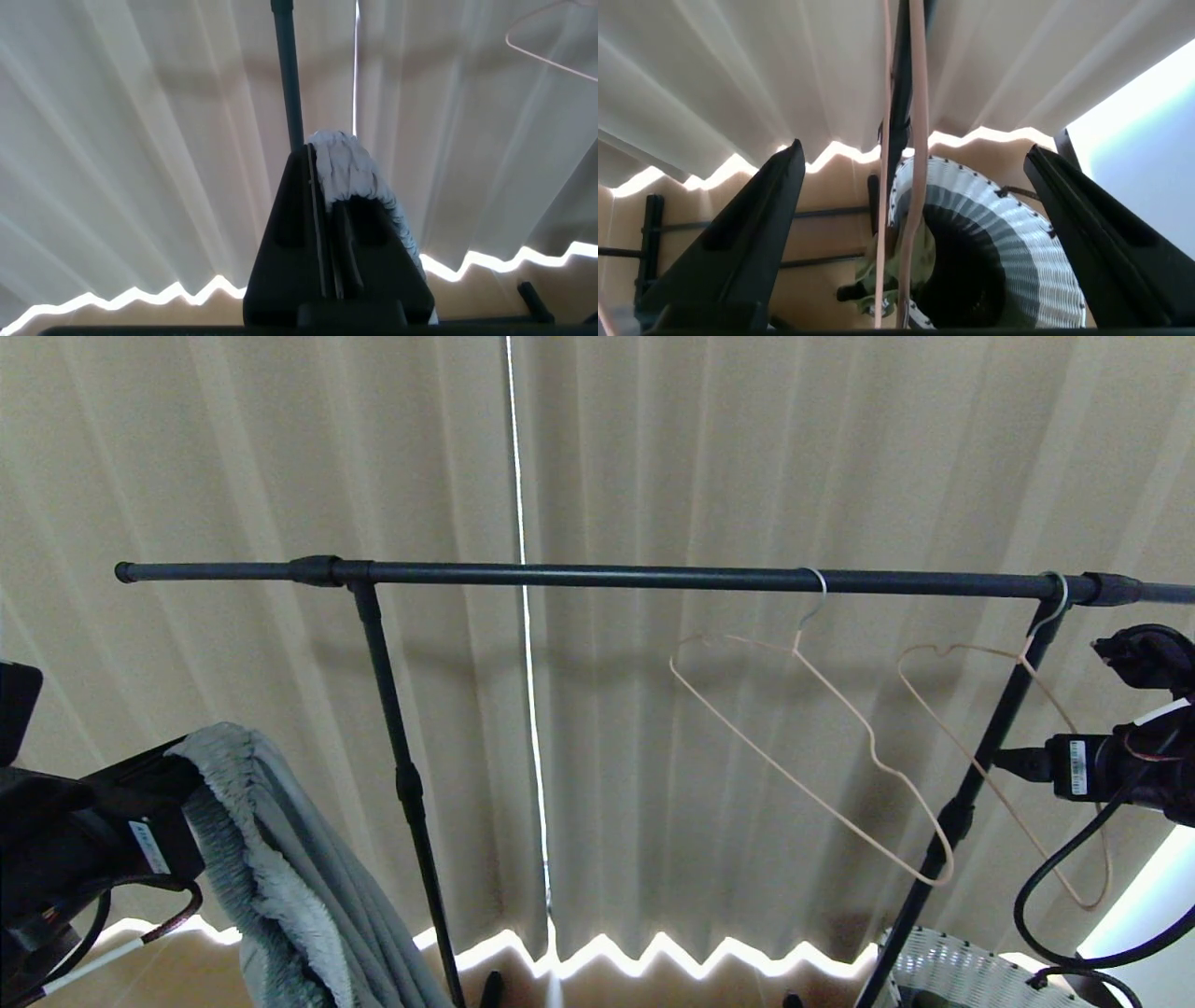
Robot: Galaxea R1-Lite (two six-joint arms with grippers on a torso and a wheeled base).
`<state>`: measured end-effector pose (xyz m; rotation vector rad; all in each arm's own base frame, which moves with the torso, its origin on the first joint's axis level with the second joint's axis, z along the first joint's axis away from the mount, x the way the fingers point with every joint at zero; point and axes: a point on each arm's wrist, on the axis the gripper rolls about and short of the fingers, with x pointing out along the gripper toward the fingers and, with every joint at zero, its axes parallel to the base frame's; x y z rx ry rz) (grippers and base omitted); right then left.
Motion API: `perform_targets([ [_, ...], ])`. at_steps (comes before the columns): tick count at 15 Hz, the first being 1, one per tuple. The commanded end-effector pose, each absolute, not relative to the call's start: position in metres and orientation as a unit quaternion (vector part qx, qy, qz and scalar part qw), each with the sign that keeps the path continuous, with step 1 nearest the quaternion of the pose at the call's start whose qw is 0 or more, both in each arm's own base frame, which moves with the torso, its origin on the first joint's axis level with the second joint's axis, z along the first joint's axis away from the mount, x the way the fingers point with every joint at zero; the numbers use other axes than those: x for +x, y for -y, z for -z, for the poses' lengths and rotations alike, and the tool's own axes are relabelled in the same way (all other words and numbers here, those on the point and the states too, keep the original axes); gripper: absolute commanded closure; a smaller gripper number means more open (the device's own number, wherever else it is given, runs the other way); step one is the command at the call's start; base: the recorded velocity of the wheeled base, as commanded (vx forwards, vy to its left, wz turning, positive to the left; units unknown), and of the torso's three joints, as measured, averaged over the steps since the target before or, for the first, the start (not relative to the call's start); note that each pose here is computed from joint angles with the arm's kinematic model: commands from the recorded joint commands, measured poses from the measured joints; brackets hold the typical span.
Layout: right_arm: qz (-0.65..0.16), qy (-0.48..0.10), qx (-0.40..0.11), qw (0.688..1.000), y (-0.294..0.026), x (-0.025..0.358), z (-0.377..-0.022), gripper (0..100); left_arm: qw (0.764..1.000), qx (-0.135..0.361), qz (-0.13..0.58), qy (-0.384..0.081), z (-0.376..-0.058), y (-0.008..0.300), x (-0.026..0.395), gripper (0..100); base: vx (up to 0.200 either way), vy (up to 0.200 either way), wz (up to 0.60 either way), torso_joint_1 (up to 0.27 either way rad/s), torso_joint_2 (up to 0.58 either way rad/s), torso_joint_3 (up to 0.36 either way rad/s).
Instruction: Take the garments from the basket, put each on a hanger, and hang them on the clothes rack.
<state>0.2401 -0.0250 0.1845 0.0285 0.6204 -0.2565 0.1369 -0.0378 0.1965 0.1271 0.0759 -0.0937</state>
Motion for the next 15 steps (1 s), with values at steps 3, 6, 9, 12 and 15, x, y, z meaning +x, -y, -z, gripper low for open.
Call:
perform_targets([
  [3,0.125,-0.307,0.014,0.943,0.0250,0.2406,-0.1829,100,0.997,0.062,0.044,-0.033,-0.1978,0.0367,0.1353,100,0.000,0.000,0.00,0.000,0.00,0.000],
  [6,0.125,-0.304,0.014,0.944,0.0246,0.2401,-0.1849,100,0.997,0.061,0.044,-0.030,-0.1989,0.0361,0.1339,100,0.000,0.000,0.00,0.000,0.00,0.000],
  [9,0.126,-0.300,0.013,0.945,0.0246,0.2396,-0.1868,100,0.997,0.060,0.044,-0.027,-0.1999,0.0359,0.1331,100,0.000,0.000,0.00,0.000,0.00,0.000],
  [12,0.126,-0.297,0.013,0.946,0.0246,0.2394,-0.1883,100,0.997,0.061,0.044,-0.027,-0.1997,0.0359,0.1334,100,0.000,0.000,0.00,0.000,0.00,0.000],
  [15,0.125,-0.294,0.012,0.948,0.0246,0.2389,-0.1903,100,0.997,0.060,0.044,-0.027,-0.1997,0.0359,0.1334,100,0.000,0.000,0.00,0.000,0.00,0.000],
])
